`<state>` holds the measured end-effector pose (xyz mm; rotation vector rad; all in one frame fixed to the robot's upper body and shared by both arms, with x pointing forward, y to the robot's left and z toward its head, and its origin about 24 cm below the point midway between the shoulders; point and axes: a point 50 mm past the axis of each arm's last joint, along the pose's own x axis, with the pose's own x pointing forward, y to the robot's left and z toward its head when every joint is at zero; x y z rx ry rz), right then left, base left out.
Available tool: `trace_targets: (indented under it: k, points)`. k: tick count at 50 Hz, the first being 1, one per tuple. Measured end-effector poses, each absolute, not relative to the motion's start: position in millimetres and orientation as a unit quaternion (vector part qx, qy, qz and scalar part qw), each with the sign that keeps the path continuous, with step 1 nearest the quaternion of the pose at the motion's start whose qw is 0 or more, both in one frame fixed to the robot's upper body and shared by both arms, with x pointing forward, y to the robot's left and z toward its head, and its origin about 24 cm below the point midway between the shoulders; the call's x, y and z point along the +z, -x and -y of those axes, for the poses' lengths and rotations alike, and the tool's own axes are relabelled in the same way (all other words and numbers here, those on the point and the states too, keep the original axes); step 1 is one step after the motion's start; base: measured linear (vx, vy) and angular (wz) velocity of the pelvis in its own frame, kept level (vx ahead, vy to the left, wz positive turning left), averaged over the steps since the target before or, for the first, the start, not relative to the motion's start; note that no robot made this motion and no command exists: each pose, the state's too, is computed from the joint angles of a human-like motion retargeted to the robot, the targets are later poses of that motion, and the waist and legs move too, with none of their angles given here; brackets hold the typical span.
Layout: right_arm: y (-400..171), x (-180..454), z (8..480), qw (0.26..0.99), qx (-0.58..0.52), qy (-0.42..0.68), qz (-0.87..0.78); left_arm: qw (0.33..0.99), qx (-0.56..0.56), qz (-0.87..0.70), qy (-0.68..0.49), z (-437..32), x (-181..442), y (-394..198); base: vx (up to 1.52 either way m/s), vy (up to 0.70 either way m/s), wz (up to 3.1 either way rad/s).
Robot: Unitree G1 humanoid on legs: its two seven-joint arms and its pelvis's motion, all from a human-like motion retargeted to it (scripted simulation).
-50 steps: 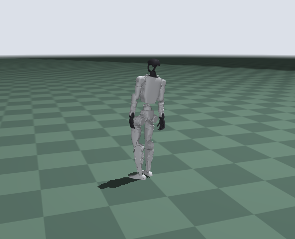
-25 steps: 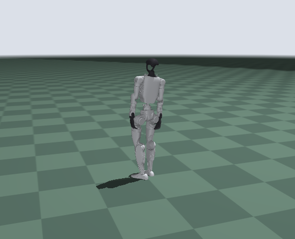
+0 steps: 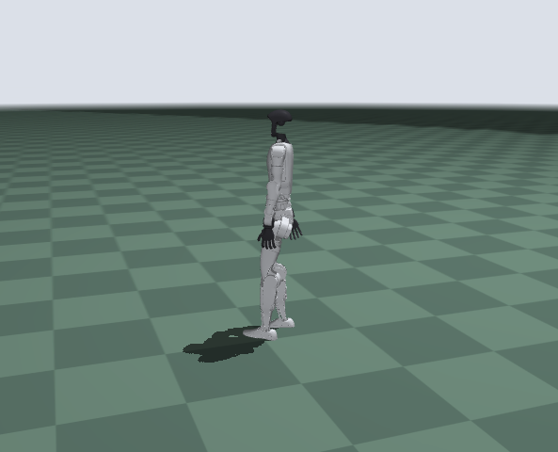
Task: In place motions
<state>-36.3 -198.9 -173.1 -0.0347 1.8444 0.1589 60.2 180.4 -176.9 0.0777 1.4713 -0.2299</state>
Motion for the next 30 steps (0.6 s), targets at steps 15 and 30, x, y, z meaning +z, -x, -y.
trace_targets:
  k: [15,30]
  points:
    - [70,-160,240,0.577,-0.06,-0.006,-0.814,0.71,-0.003,-0.704,-0.007,-193,-179,-17,0.25,-0.28,3.04]
    - [-19,-173,231,0.694,-0.013,0.043,-0.718,0.682,0.151,-0.707,0.112,-175,-180,22,0.27,-0.25,1.61]
